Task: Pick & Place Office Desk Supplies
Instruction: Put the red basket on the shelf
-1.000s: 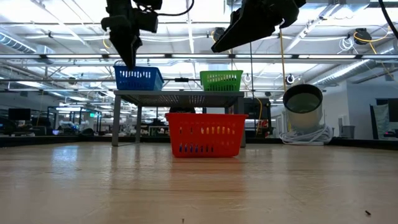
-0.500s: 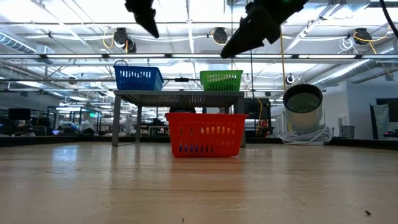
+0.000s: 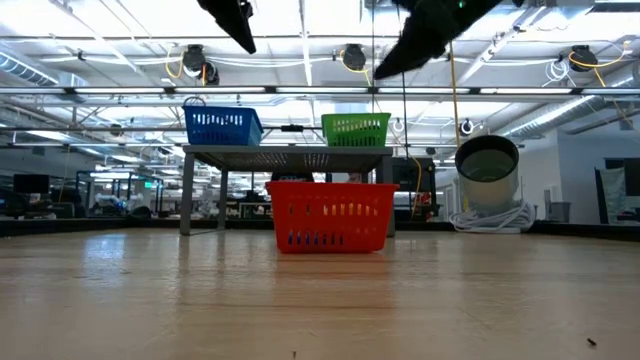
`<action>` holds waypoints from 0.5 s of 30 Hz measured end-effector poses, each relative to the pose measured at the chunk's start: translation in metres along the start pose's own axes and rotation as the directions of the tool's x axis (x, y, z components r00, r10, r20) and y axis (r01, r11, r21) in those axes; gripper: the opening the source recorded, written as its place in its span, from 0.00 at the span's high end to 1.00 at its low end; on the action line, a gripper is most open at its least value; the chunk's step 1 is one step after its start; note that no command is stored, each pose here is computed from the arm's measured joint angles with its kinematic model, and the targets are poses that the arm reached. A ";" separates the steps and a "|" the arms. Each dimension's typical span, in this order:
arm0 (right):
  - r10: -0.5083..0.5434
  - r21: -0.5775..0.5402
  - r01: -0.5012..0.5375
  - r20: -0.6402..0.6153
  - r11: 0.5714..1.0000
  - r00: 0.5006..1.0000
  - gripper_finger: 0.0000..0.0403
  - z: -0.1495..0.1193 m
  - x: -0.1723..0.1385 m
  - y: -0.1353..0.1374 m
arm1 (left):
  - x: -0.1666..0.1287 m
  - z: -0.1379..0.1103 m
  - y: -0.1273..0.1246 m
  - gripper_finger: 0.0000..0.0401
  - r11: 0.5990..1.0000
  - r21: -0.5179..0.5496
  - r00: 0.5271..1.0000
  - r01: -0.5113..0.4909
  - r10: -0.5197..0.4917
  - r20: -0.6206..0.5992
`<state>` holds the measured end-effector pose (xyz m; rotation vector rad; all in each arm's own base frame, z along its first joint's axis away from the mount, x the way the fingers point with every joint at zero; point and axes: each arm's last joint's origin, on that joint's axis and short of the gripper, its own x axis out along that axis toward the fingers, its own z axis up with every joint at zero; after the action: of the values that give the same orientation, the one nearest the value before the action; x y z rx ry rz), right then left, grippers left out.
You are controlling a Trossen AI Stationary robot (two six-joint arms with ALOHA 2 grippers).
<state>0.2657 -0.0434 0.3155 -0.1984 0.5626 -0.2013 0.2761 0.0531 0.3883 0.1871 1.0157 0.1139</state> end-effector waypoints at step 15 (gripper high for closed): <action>0.075 -0.016 -0.077 -0.071 0.997 0.995 0.51 -0.017 0.033 -0.022 | -0.001 -0.006 -0.002 0.58 0.996 0.044 0.994 -0.073 0.077 -0.082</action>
<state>0.2811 -0.0751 0.2898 -0.1881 0.6407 -0.1296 0.2711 0.0513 0.3855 0.2596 1.0951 0.1705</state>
